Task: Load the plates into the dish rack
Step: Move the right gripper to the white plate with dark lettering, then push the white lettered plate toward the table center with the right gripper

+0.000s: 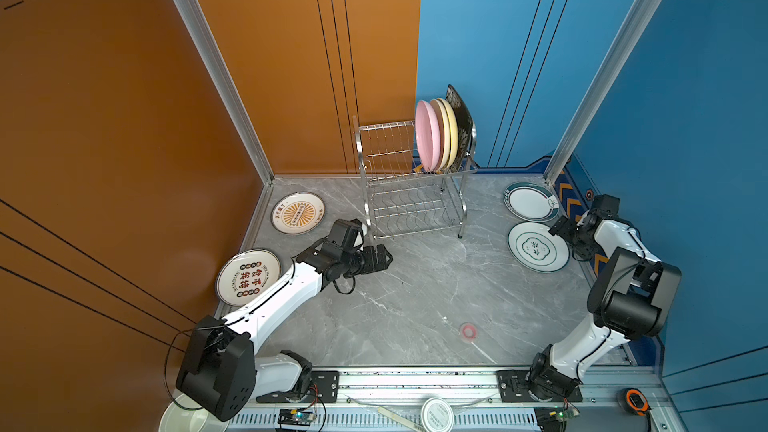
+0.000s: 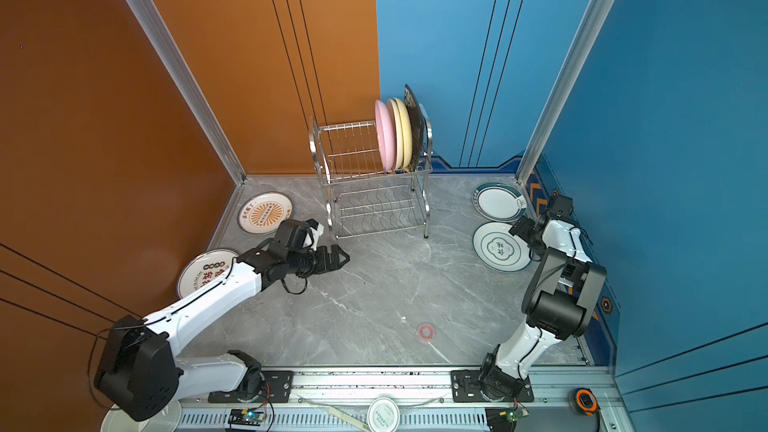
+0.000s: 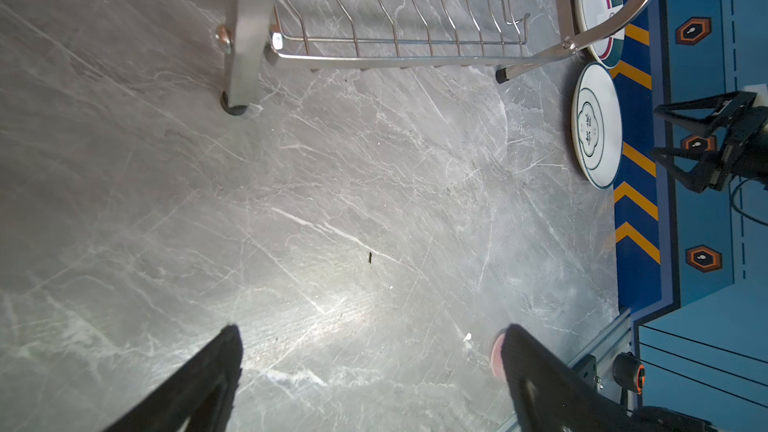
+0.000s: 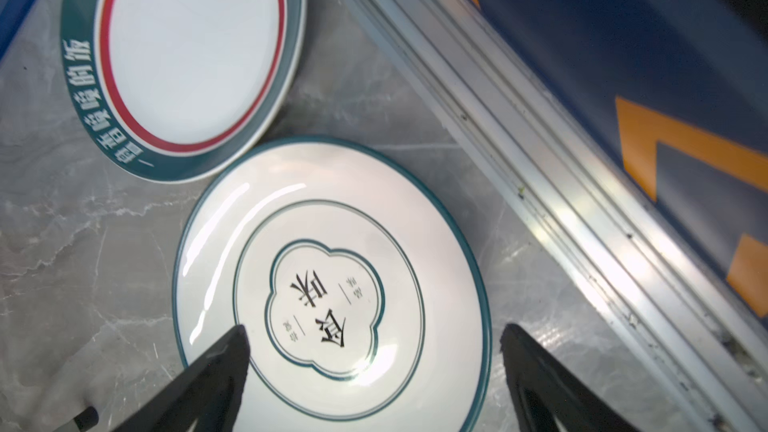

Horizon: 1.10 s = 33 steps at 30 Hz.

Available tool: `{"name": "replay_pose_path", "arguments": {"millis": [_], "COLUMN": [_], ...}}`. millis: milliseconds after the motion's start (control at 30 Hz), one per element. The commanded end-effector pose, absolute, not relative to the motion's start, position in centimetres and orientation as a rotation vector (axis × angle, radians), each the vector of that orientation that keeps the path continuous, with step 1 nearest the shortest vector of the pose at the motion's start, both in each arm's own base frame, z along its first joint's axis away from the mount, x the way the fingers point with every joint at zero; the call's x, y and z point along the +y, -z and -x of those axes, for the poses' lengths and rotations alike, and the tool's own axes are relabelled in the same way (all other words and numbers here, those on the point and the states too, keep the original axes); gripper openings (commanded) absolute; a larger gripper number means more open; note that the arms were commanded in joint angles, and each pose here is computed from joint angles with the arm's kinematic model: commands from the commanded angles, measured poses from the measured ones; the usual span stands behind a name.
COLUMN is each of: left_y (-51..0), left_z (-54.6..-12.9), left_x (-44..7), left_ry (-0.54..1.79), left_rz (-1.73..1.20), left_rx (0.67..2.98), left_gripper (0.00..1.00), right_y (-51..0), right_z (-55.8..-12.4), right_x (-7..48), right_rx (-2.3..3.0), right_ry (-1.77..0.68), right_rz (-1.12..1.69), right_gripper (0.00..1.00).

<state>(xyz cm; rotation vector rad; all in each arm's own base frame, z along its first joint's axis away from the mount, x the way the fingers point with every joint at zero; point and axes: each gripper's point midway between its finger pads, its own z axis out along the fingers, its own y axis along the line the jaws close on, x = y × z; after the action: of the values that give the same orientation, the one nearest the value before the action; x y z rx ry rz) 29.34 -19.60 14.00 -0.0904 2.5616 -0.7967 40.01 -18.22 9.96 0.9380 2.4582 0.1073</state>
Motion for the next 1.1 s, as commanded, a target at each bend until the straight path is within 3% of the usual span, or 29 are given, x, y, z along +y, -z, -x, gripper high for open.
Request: {"name": "replay_pose_path", "arguments": {"millis": [0,133,333,700,1067], "left_y": [-15.1,-15.0,-14.8,-14.9,-15.2], "left_z": [-30.1,-30.0,-29.9,-29.9,-29.9], "left_x": [-20.0,-20.2,-20.1,-19.6,-19.5], "left_ry": [0.790,0.778,0.754,0.734,0.734], "left_rz": [0.079,0.079,0.099,0.130,0.132], "left_rx": [2.524,2.528,2.526,2.516,2.503], "left_gripper": [0.98,0.98,0.98,0.98,0.98], "right_y": [-8.5,-7.5,-6.4,-3.8,-3.9], "right_z": [-41.1,-43.2,-46.0,-48.8,-47.3], "right_x": [-19.0,-19.8,-20.0,-19.0,-14.2], "right_rx": [2.524,2.530,2.528,2.553,2.615], "right_ry": [-0.072,-0.090,-0.135,-0.270,-0.440], "right_rz": [-0.894,-0.880,-0.864,-0.827,-0.745], "right_gripper": [0.95,0.93,0.75,0.72,0.72]}}
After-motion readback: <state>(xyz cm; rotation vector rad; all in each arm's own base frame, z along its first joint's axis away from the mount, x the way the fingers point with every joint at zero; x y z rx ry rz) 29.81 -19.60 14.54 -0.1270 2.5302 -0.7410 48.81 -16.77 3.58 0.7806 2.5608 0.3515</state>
